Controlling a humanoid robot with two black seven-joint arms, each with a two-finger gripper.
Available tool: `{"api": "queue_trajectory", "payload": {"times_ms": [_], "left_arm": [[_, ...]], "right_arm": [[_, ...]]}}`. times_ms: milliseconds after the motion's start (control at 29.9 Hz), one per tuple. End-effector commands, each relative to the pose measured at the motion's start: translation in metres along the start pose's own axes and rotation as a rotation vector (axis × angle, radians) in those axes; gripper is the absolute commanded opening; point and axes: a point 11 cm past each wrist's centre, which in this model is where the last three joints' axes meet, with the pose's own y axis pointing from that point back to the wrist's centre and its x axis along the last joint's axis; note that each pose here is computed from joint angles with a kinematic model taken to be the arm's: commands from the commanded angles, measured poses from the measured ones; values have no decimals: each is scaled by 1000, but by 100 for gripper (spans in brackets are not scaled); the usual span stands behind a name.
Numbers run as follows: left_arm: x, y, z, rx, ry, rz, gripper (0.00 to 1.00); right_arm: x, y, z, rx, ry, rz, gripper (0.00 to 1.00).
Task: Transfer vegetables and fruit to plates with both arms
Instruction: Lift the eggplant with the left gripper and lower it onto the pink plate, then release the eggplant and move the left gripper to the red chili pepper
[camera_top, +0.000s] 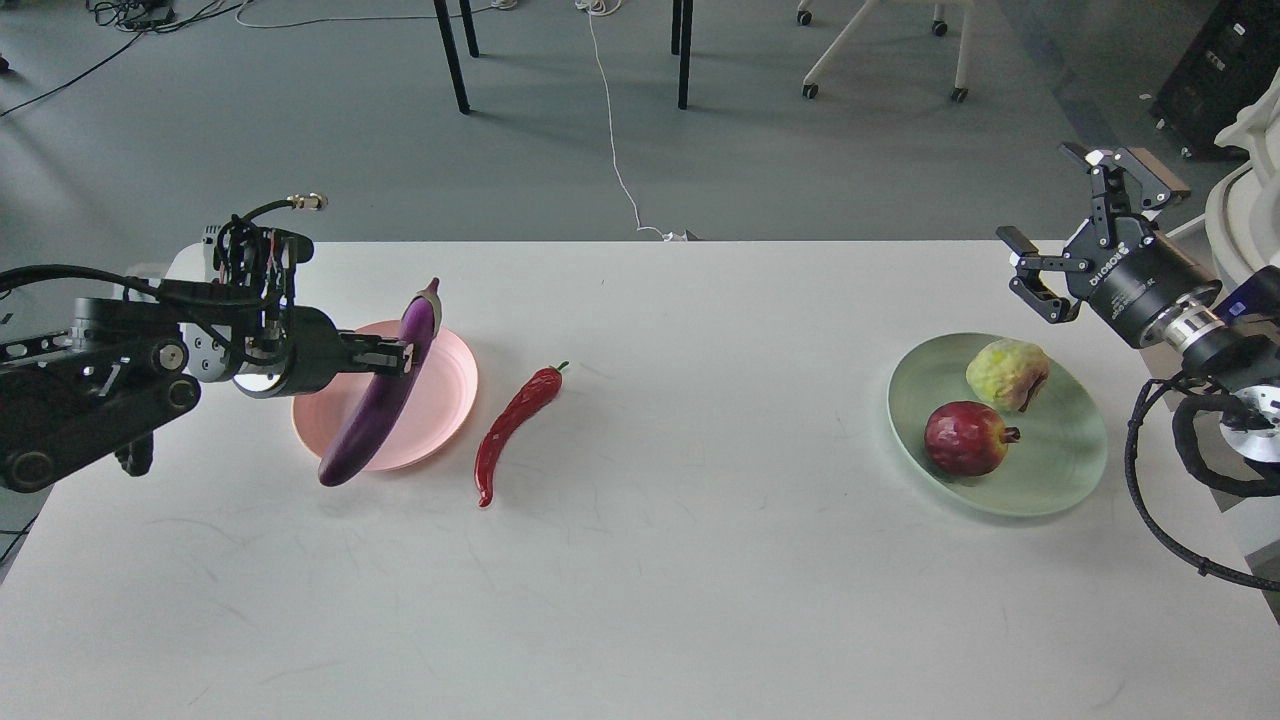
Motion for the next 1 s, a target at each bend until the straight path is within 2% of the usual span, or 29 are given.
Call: {"api": "queue_trajectory", "payload": {"times_ms": [0, 134, 234, 301, 469, 535, 803, 970], "left_arm": [[-3, 0, -20, 33, -8, 20, 18], [1, -2, -25, 41, -2, 66, 27], [-2, -5, -20, 29, 1, 63, 50], [-3, -5, -21, 28, 5, 64, 61], [-2, -5, -21, 26, 10, 64, 73], [1, -4, -19, 20, 13, 76, 82], [9, -2, -11, -1, -2, 92, 86], [17, -11, 51, -144, -78, 112, 86]], "right_arm": [[0, 0, 1, -2, 0, -1, 95], [-1, -1, 2, -4, -2, -3, 95], [-2, -2, 1, -2, 1, -6, 95], [-2, -2, 1, -2, 2, -7, 95], [-2, -2, 1, -2, 2, -7, 95], [-2, -2, 1, -2, 2, -7, 95], [-2, -3, -1, 1, 4, -7, 95], [-3, -4, -2, 3, 4, -10, 95]]}}
